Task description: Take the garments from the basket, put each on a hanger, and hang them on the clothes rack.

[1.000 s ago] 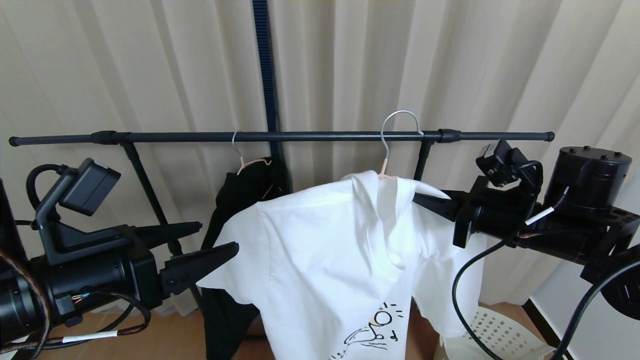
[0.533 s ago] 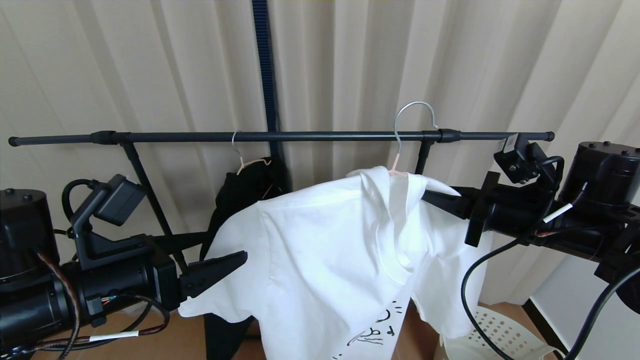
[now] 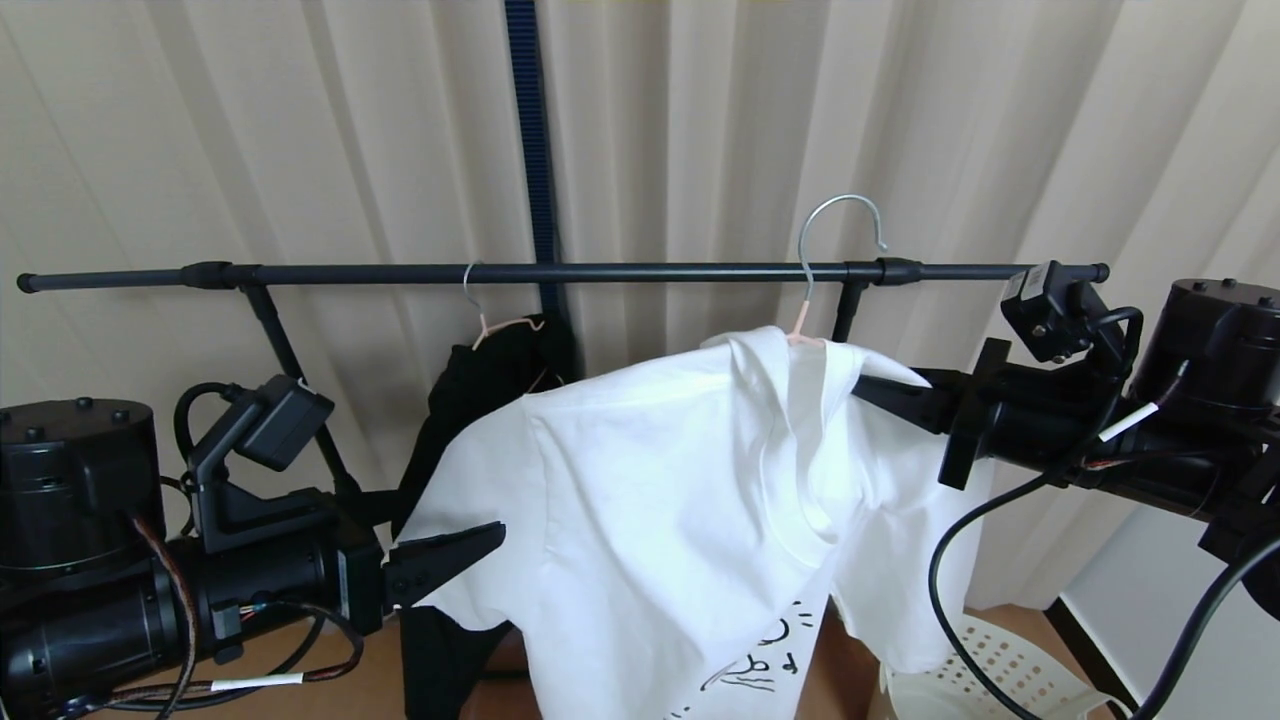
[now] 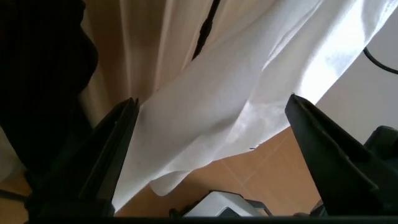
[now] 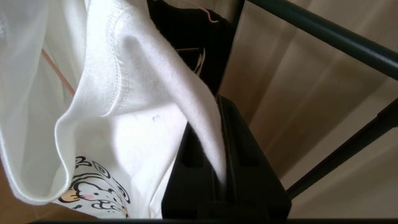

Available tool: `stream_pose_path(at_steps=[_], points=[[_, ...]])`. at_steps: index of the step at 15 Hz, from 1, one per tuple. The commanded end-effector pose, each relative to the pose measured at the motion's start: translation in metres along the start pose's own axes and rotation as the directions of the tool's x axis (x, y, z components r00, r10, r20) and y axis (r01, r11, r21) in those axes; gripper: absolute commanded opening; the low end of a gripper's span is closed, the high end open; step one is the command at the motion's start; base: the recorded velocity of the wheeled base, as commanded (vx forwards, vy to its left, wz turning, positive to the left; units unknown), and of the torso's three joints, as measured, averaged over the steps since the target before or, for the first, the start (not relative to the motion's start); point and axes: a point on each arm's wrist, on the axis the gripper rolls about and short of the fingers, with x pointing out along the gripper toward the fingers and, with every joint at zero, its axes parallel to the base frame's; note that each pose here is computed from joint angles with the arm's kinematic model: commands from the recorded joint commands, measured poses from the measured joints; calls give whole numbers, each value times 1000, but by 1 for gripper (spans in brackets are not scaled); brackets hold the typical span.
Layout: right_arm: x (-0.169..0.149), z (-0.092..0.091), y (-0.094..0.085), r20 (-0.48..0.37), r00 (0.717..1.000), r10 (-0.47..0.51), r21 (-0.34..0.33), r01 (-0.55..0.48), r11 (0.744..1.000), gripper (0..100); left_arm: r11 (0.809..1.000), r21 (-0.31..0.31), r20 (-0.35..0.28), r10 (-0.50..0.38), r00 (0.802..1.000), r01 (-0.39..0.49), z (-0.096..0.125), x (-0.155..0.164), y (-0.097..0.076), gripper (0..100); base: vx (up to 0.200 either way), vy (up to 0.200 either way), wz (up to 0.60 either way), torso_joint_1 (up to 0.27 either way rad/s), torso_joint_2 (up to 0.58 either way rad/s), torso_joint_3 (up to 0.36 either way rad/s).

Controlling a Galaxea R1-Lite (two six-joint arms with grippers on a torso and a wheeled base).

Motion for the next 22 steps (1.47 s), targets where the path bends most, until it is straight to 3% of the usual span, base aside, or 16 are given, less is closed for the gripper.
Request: stream_pose_path(at_steps=[1, 9, 22], points=[[0, 0, 0, 0, 1000, -1, 0, 1, 1000, 0, 1000, -4, -8, 1, 1000, -1, -2, 1, 1, 0, 0, 0, 0, 0, 0, 0], [-1, 0, -5, 3, 1000, -19, 0, 19, 1000, 0, 1000, -5, 1, 9, 1000, -9, -3, -4, 0, 0, 0, 0, 0, 0, 0, 0], [-6, 4, -14, 14, 999, -52, 0, 52, 999, 0, 996, -25, 42, 91, 995, -90, 2, -16, 15, 0, 0, 0, 0, 0, 0, 0]])
